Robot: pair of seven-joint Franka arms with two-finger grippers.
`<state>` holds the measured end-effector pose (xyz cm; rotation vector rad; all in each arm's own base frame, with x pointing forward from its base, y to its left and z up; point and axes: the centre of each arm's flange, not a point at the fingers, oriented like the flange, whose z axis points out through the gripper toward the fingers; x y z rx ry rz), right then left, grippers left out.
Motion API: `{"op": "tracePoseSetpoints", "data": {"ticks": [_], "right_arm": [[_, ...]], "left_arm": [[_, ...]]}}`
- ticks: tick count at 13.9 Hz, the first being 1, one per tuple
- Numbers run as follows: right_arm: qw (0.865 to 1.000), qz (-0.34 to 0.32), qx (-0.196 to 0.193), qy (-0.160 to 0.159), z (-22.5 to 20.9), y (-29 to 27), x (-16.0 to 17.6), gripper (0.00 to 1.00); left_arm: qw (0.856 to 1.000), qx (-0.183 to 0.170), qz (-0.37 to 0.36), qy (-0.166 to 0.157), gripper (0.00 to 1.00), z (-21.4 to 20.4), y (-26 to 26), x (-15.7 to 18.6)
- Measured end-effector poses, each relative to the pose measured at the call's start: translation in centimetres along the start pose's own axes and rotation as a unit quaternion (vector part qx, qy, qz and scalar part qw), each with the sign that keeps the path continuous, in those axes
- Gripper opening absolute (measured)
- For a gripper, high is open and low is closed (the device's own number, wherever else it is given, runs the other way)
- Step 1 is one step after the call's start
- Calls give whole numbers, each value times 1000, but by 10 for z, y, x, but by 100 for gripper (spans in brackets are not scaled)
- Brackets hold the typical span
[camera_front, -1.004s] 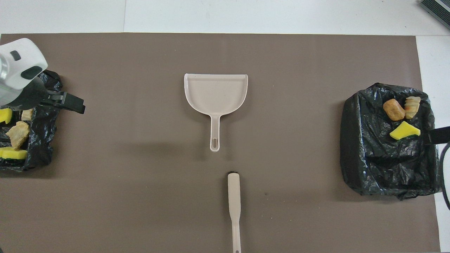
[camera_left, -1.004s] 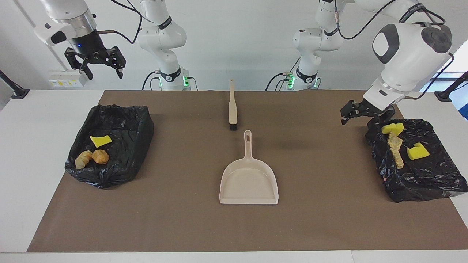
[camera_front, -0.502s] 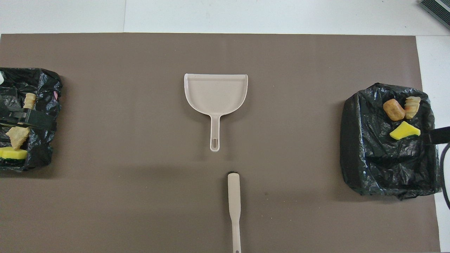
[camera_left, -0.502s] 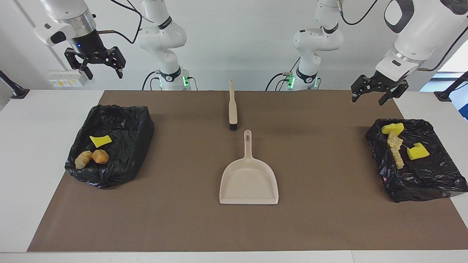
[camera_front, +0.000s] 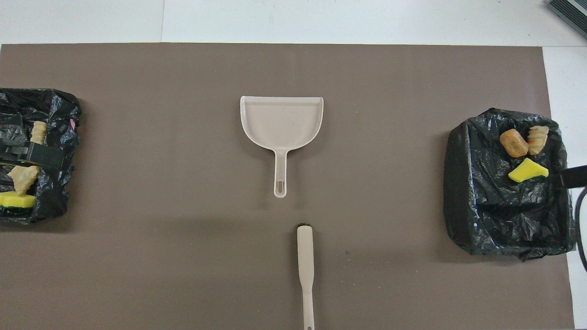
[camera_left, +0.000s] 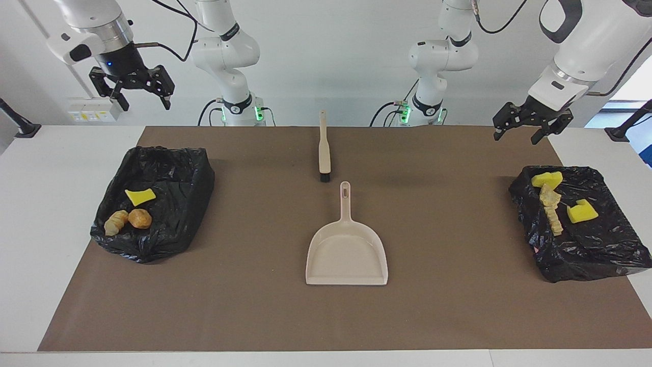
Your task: Sweep and dump trash in bin
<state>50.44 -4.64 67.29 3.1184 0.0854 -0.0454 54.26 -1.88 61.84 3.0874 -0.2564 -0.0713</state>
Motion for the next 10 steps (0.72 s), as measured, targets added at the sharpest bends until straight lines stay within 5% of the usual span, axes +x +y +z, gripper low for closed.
{"op": "tracePoseSetpoints", "data": {"ticks": [10], "right_arm": [[1000, 0, 0, -2, 1, 0, 0, 100]], "left_arm": [[1000, 0, 1, 0, 100, 0, 1, 0]]}}
